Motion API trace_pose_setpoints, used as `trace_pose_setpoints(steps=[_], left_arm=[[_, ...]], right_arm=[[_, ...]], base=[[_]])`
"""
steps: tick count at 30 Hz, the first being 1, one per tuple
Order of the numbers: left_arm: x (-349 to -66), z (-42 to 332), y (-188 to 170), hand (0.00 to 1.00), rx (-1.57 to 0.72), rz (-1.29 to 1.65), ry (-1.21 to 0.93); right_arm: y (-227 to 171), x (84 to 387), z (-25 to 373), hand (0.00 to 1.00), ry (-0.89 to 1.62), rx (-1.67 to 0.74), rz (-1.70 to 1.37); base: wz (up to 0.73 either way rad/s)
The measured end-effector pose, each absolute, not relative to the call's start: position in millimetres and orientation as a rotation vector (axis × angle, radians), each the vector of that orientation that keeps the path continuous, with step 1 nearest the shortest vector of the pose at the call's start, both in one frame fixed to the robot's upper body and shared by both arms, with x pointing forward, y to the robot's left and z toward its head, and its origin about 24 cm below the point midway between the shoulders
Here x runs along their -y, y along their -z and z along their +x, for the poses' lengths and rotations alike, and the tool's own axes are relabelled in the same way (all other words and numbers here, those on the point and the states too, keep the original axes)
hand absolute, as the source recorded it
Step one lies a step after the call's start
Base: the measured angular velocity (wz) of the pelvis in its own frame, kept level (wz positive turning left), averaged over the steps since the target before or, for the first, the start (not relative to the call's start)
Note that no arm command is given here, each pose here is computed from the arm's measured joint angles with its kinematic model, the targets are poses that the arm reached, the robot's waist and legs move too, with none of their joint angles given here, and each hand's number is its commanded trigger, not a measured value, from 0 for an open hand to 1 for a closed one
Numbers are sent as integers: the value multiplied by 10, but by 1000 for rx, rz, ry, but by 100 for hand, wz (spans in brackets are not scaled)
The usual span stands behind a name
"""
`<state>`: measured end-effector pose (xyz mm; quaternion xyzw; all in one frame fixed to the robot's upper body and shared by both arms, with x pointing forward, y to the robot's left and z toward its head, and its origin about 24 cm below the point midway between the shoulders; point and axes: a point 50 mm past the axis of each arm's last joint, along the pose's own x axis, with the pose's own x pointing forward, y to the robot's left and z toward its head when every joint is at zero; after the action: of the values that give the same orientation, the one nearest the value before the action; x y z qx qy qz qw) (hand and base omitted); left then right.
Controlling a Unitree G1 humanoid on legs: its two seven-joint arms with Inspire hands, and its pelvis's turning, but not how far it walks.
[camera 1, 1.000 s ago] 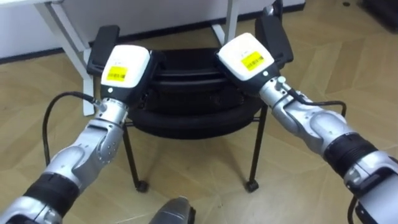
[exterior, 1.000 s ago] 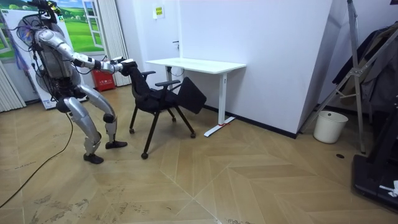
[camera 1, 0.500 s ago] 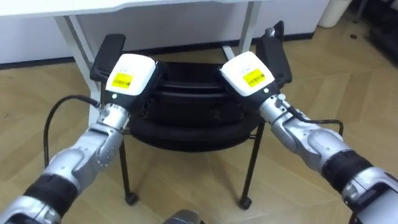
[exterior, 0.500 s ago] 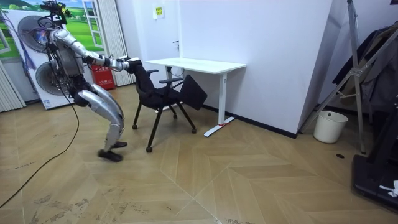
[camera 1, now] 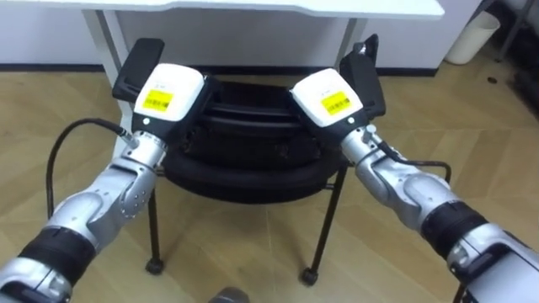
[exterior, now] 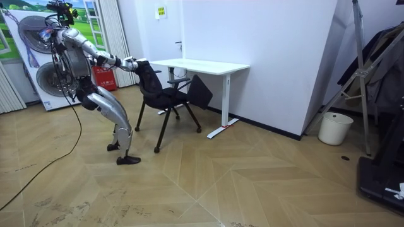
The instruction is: Push chair
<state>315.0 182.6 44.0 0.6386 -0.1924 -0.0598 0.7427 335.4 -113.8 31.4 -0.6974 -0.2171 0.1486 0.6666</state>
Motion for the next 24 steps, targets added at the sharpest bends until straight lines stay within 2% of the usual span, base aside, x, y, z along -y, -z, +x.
trace_pose_setpoints(steps=[5,9,16,20,24], left_arm=[[-1862,3090,-388,100,414,1418,131],[-1734,3052,-228,100,377,1392,168],[-1702,2807,182,100,235,1275,147],[-1694,2843,98,100,301,1270,137],[-1758,2835,26,100,328,1270,121]], right_arm=[[-255,1089,3320,100,-366,470,-1558],[-106,1224,3236,100,-381,416,-1541],[-10,1238,3216,100,-534,376,-1622],[-95,1246,3234,100,-515,429,-1627],[-144,1211,3234,100,-478,484,-1627]], base=[[15],[31],[-38],[16],[-41]])
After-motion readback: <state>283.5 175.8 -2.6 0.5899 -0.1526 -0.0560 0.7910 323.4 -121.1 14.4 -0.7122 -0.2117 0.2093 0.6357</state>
